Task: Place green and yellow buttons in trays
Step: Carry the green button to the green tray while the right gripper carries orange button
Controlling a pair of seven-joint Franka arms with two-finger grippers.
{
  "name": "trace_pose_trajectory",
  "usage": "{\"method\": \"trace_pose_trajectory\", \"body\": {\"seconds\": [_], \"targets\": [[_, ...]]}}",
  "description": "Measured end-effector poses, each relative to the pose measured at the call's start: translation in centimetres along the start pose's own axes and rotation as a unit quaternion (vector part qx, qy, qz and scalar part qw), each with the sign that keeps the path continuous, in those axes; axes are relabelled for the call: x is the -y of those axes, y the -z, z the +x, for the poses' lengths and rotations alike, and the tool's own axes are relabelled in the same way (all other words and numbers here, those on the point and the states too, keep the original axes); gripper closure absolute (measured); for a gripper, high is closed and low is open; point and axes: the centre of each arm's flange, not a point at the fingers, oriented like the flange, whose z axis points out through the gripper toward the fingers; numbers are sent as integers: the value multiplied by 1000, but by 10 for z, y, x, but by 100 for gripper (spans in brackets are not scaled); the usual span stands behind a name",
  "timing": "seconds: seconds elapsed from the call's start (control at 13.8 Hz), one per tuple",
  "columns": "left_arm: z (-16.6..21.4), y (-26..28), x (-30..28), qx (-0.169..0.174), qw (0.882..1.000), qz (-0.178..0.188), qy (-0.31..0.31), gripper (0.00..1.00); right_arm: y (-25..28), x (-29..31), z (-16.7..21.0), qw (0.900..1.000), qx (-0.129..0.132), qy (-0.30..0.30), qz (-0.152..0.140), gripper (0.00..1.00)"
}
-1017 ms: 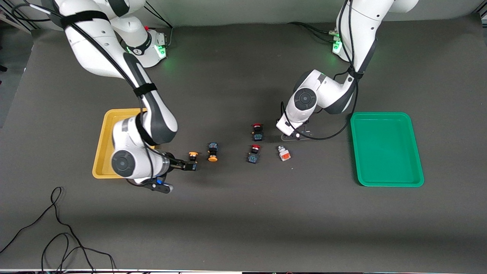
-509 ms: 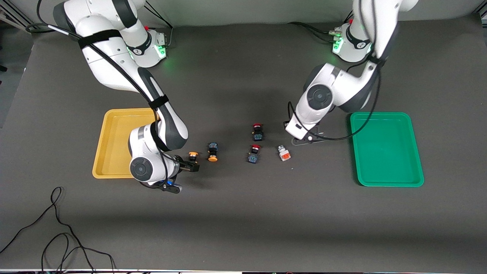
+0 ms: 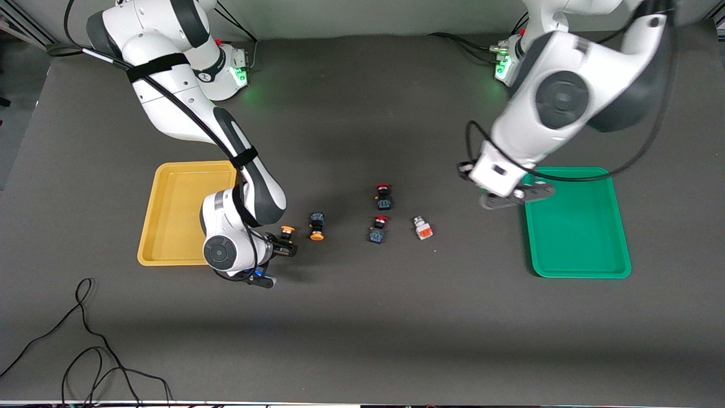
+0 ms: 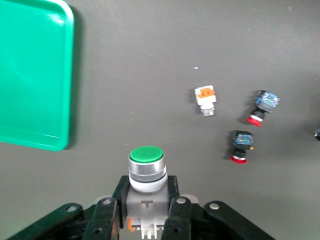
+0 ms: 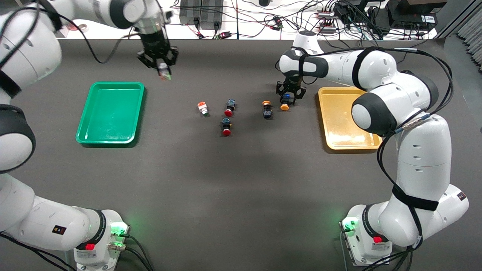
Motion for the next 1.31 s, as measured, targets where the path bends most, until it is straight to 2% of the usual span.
{"method": "trace_pose_trajectory", "body": {"seconds": [0.07, 0.15, 0.36, 0.58, 0.8, 0.94, 1.16, 1.31], "targets": [[14, 1, 26, 8, 1000, 1, -7, 67, 2, 1, 0, 1000, -2, 1, 1, 53], [30, 2, 57, 16, 1000, 1, -14, 67, 5, 3, 0, 1000, -4, 2, 3, 59], [71, 5, 166, 24, 999, 0, -31, 67, 25, 8, -1, 1000, -15, 6, 9, 59], [96, -18, 236, 16, 999, 8, -51, 67, 93, -23, -2, 1000, -10, -8, -1, 59], [110, -101, 244, -7, 998, 2, -61, 67, 153, -97, 3, 999, 10, 25, -20, 59], [111, -177, 239, -17, 997, 1, -72, 67, 162, -152, 14, 998, 30, 53, -31, 59], [111, -259, 243, -7, 997, -4, -75, 67, 126, -203, 21, 994, 56, 84, -39, 59], [112, -273, 244, 1, 997, -5, -75, 67, 92, -222, 23, 992, 53, 103, -41, 59]]}}
